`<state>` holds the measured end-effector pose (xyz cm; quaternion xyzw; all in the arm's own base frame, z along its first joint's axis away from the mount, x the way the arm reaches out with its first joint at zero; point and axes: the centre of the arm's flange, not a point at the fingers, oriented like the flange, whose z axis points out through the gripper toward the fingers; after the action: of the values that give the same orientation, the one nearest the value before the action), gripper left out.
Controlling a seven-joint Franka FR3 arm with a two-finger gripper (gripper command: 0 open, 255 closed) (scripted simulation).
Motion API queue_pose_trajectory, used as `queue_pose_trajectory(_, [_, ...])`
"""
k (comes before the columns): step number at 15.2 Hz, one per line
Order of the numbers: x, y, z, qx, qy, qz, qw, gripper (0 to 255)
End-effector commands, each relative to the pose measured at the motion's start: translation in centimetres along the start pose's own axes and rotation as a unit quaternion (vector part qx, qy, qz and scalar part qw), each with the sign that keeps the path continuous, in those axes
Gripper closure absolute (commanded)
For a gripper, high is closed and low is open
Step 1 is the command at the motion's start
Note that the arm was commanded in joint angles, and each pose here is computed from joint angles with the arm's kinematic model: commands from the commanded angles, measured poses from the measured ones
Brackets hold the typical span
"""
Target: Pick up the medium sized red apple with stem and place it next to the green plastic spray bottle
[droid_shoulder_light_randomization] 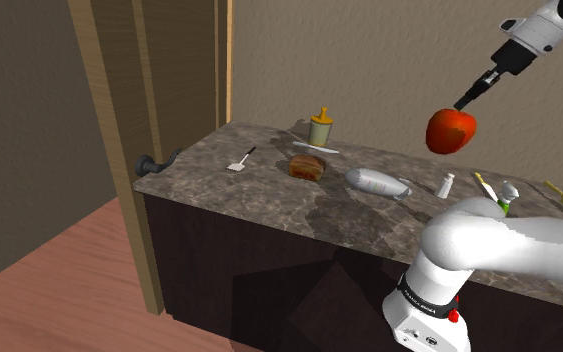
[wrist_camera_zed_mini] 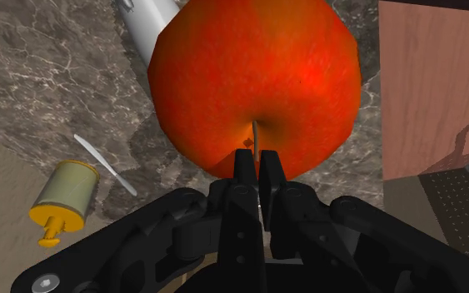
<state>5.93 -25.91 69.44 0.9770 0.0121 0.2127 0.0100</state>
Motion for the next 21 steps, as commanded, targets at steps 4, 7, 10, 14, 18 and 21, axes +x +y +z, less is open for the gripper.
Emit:
queue_pose_trajectory(4, [1.1, 0.2, -2.4, 0.000, 0.000, 0.000, 1.0000, 255])
queue_pose_trajectory(7, [-1.7, -2.3, -3.7, 0.000, 0.000, 0.000, 1.0000, 255])
queue_pose_trajectory(10, [-4.5, -4.8, -5.1, 0.000, 0.000, 0.000, 1.0000, 255])
queue_pose_trajectory(14, [-7.6, -7.5, -6.6, 0.000, 0.000, 0.000, 1.0000, 255])
queue_pose_trajectory(18, [-8.5, -7.5, -4.7, 0.000, 0.000, 0.000, 1.0000, 255])
queue_pose_trajectory(21, [-9.1, -7.5, -3.2, 0.000, 0.000, 0.000, 1.0000, 255])
